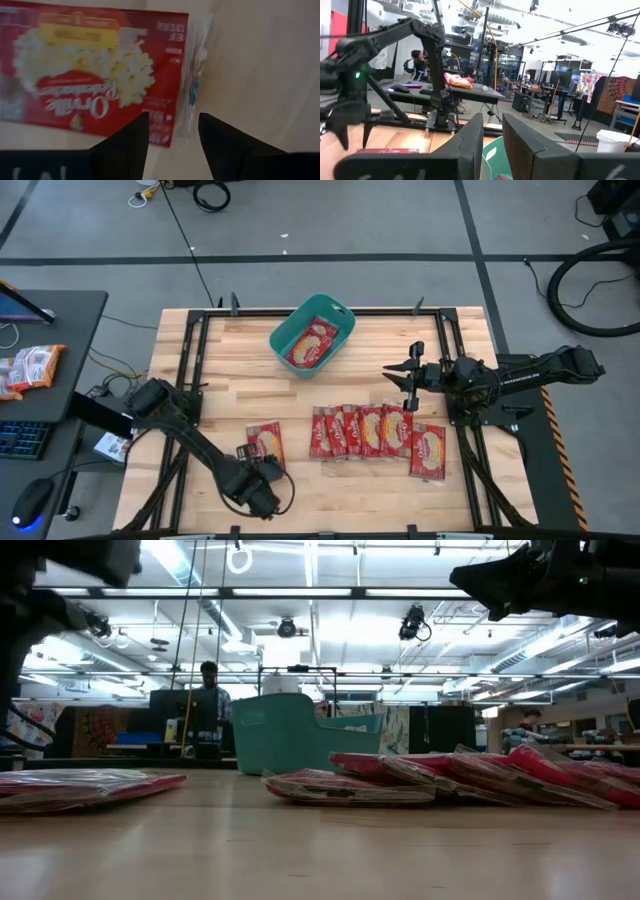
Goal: Sort popcorn bags into baskets
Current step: Put the popcorn bag into the green bin
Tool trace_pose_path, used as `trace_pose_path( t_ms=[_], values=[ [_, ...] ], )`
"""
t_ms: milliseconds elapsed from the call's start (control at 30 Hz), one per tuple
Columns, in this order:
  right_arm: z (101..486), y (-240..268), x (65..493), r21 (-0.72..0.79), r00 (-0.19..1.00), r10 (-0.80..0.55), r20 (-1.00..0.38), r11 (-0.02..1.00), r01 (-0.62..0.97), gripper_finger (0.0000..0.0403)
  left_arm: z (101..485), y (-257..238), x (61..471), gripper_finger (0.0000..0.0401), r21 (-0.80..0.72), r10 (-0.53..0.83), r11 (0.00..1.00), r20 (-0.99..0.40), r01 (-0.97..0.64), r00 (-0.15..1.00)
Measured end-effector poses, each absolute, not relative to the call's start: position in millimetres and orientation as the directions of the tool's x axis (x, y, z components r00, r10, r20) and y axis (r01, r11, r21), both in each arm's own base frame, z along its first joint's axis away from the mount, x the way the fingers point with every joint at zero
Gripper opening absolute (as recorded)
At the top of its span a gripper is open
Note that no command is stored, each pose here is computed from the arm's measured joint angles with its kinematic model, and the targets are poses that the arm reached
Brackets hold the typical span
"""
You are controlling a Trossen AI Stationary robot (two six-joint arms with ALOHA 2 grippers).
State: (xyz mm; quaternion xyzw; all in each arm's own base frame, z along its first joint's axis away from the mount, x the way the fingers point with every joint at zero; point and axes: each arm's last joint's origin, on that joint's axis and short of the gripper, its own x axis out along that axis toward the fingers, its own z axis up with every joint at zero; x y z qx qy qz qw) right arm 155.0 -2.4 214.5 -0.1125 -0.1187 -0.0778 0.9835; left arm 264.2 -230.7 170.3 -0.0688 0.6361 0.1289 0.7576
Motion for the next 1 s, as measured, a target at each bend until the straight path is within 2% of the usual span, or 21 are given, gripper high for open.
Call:
trace_pose_path(
  t_ms=[233,567,700,900,1000],
  values=[
    [215,-2,155,-0.202,0.959,-0.126,0.253,0.963,0.18,0.0078,148,-233,274,0.0174,0.068,0.116,0.953,-0.982,-0.294,0.15],
    [215,-2,155,-0.202,0.959,-0.126,0.253,0.963,0.18,0.0078,139,-234,274,0.0166,0.108,0.151,0.949,-0.981,-0.296,0.125],
    [215,-2,155,-0.202,0.959,-0.126,0.253,0.963,0.18,0.0078,138,-234,274,0.0126,0.117,0.161,0.95,-0.978,-0.291,0.133],
    [215,-2,155,-0.202,0.959,-0.126,0.253,0.963,0.18,0.0078,137,-232,274,0.0021,0.135,0.178,0.947,-0.976,-0.291,0.127],
    [215,-2,155,-0.202,0.959,-0.126,0.253,0.963,0.18,0.0078,138,-233,274,0.001,0.128,0.171,0.947,-0.977,-0.294,0.127]
  ],
)
